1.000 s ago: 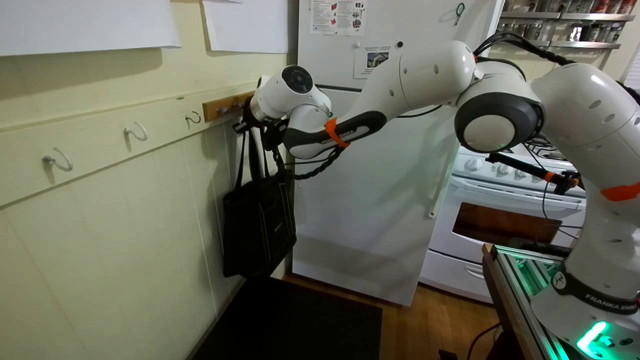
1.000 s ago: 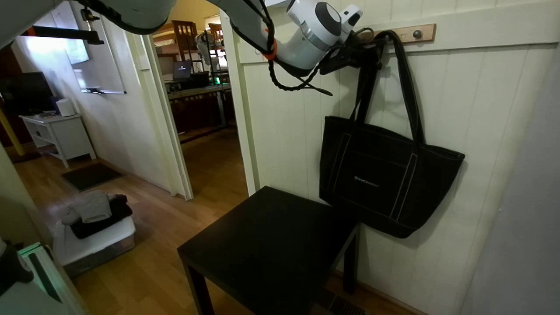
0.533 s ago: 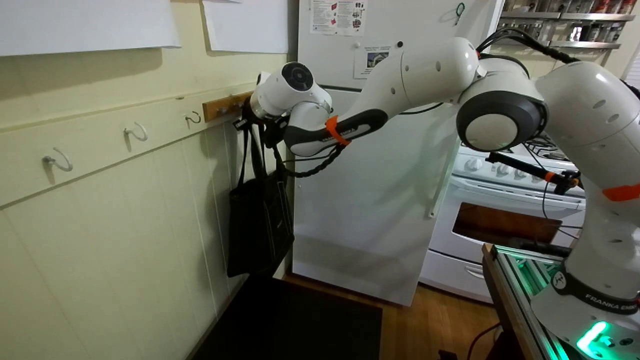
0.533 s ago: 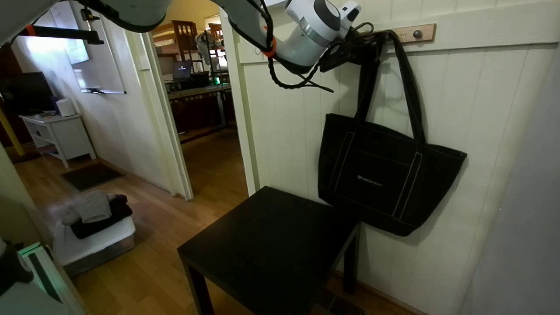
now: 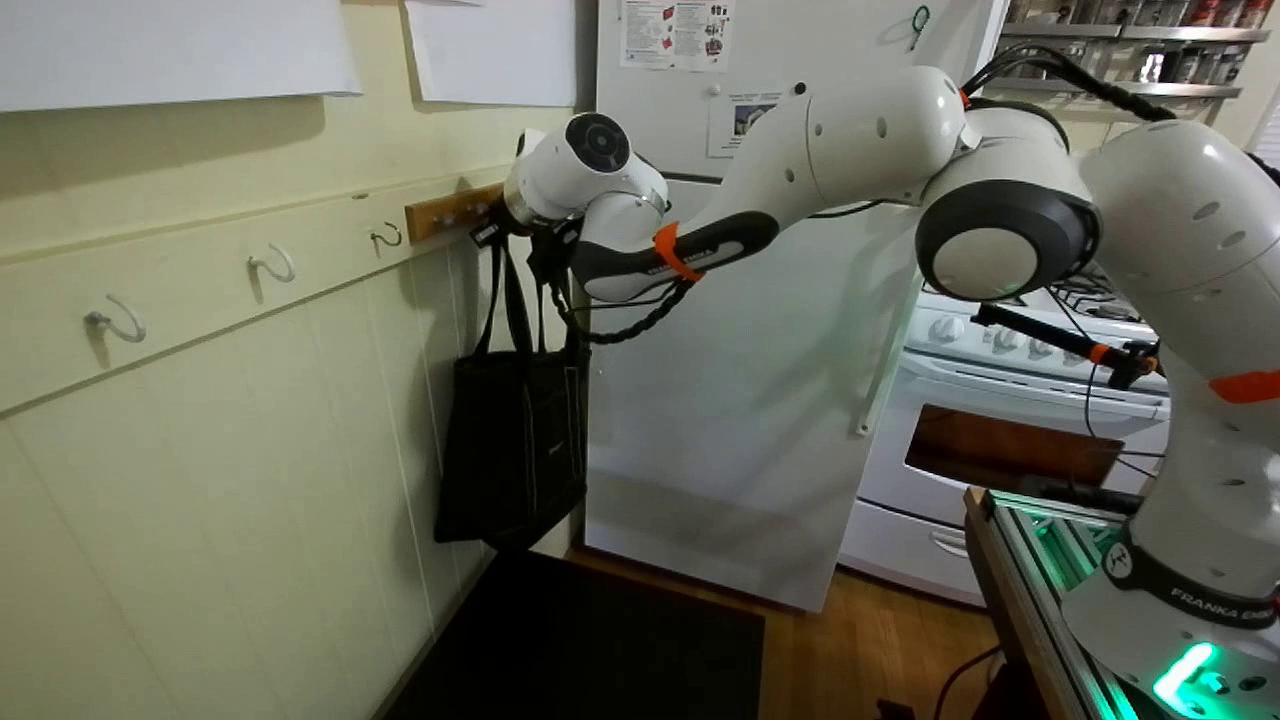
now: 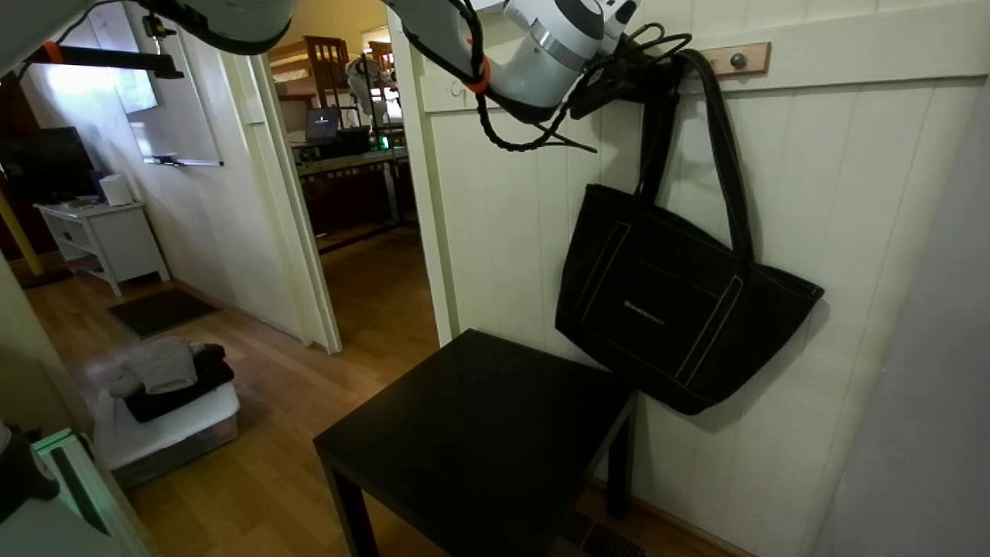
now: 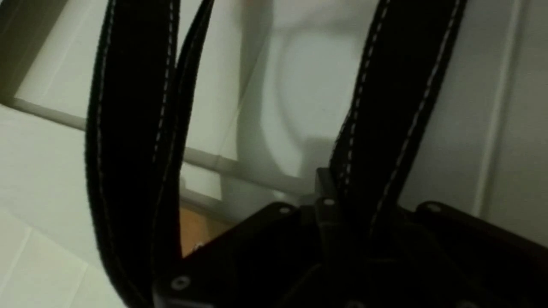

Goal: Hang the black bag on the far right.

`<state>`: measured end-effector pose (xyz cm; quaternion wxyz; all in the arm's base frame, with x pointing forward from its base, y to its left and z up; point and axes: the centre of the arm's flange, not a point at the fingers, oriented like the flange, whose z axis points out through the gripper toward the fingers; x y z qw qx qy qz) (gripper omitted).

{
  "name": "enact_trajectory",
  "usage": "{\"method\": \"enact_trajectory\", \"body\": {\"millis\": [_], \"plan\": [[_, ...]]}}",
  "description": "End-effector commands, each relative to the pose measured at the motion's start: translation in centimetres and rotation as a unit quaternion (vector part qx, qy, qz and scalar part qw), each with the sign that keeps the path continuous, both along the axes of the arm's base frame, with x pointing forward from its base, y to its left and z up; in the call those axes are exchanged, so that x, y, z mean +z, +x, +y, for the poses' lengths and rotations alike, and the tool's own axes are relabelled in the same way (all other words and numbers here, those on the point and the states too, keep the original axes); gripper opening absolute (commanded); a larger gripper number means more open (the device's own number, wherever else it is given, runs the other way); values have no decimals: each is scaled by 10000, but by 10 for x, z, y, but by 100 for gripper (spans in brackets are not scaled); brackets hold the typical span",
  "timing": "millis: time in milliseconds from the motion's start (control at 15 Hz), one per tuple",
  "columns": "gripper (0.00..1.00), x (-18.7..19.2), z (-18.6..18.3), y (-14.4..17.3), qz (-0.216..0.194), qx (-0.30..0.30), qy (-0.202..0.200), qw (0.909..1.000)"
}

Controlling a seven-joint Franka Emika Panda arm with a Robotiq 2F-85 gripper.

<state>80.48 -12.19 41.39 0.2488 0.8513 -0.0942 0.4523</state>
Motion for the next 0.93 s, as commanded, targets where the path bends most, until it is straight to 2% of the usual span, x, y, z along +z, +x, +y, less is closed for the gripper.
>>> {"method": "enact_trajectory", "body": {"millis": [0, 267, 600, 867], "plan": [[2, 28, -2, -22, -36, 41, -11, 10000], [2, 39, -13, -28, 197, 362, 22, 9991], [2, 50, -22, -41, 715, 856, -204, 9935], [2, 55, -36, -50, 1016, 952, -348, 9896]]}}
